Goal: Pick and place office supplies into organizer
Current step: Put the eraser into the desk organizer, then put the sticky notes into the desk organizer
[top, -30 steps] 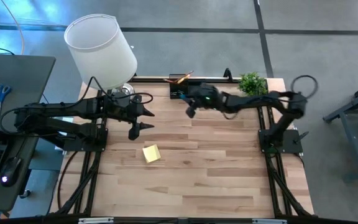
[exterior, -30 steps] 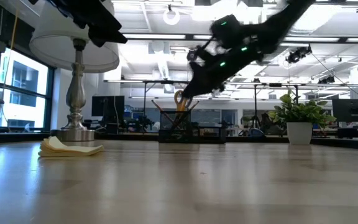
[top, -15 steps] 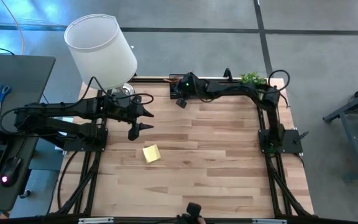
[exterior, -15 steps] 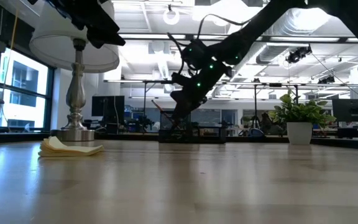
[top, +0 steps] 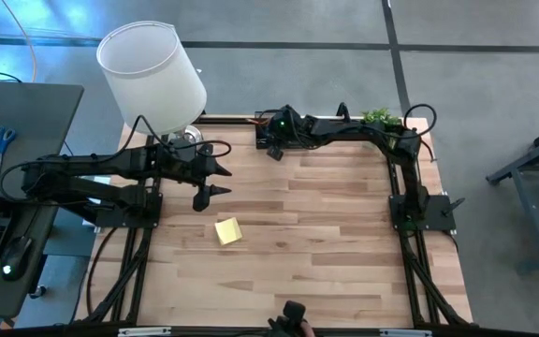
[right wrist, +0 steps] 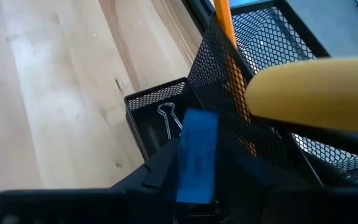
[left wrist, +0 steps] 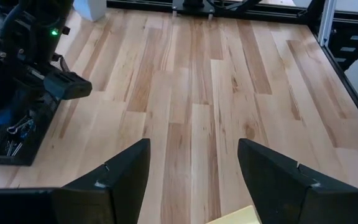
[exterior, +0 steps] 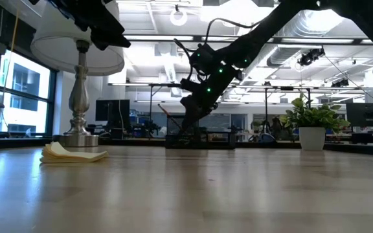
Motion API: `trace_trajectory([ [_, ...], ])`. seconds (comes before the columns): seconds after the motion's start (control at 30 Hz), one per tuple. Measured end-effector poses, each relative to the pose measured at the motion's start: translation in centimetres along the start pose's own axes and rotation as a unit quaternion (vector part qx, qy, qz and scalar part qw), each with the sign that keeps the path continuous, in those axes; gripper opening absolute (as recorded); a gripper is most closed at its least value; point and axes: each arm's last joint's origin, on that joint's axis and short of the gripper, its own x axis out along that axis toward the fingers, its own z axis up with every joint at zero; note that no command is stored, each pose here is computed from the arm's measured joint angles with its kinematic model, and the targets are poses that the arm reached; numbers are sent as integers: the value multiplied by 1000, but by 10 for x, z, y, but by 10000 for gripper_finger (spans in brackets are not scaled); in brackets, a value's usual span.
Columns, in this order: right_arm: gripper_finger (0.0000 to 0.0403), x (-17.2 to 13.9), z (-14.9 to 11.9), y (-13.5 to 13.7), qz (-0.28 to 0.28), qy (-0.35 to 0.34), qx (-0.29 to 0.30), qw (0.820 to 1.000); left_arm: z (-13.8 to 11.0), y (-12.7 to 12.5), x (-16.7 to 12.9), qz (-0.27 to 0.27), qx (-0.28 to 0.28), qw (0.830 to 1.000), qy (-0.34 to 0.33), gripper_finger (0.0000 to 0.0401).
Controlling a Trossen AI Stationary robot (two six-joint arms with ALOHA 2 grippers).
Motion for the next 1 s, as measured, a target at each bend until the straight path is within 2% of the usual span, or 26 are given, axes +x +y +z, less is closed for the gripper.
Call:
trace_trajectory([
  [0.3,171,0,-1,-1,-7,4,0,1000,0,0,0,0,0,1000,0,232],
  [0.43,189,-1,-2,8,8,15,-1,1000,-1,0,0,0,-2,1000,7,232],
  [0.63,193,-9,-1,41,42,35,-19,998,-2,0,0,0,-6,1000,8,232],
  [0.83,193,-37,10,76,72,36,-13,997,-3,0,0,0,-8,1000,17,232],
  [1.0,193,-54,6,113,134,69,-3,989,-6,0,0,0,-12,999,33,232],
])
